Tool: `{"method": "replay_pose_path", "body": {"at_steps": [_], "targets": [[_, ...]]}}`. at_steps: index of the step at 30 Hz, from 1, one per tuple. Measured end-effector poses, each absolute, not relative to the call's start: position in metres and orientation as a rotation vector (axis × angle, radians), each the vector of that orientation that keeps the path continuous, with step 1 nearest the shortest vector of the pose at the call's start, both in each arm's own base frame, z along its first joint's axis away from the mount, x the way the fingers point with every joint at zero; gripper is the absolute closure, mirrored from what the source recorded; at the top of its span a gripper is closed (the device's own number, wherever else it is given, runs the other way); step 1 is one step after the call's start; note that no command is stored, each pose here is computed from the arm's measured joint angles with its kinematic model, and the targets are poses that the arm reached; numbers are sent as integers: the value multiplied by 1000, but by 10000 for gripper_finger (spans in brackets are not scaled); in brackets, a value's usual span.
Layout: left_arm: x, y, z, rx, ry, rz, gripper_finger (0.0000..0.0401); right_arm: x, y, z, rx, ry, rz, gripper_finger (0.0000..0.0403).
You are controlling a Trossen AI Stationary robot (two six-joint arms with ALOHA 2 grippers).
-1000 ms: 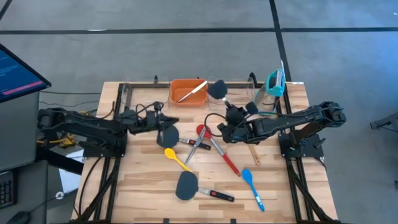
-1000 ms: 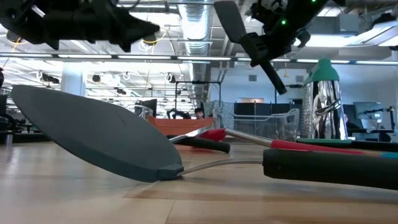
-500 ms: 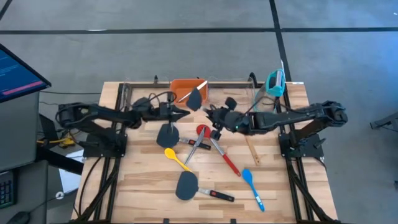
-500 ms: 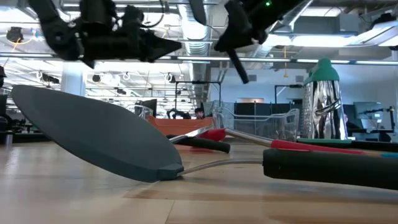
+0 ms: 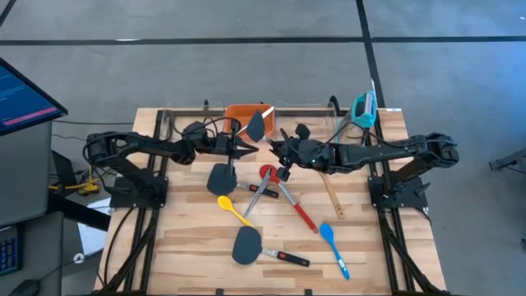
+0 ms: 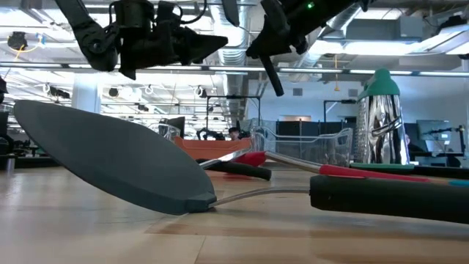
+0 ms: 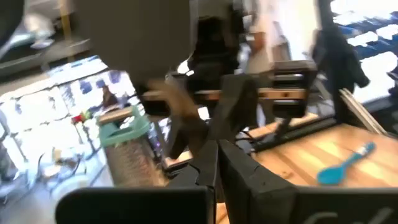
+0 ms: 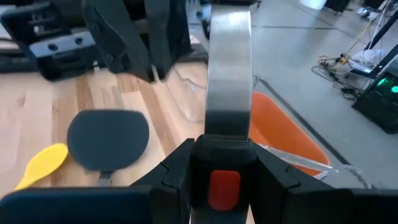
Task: Pick & Place Kitchen Items
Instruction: Put the black spatula into the left transparent bin
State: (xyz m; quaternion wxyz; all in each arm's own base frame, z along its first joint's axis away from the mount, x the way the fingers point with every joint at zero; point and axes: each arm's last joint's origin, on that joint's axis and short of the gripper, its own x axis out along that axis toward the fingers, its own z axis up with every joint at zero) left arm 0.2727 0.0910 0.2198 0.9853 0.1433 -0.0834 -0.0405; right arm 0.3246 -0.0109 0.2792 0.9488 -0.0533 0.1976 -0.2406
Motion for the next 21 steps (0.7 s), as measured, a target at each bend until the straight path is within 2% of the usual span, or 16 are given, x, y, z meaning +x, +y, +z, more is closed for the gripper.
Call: {"method": "replay_pose_path", "body": {"at_steps": [6, 11, 14, 21], "targets": [[277, 81, 224, 164, -206, 23, 399, 325, -14, 283, -123, 365, -578, 301], [279, 74, 227, 111, -237, 182, 389, 325, -18, 281, -159, 366, -701, 301], [281, 71, 231, 100, -250, 233, 369, 327, -19, 278, -170, 366, -741, 301], [291, 60, 245, 93, -298, 219, 306, 347, -17, 264, -260, 324, -818, 301]]}}
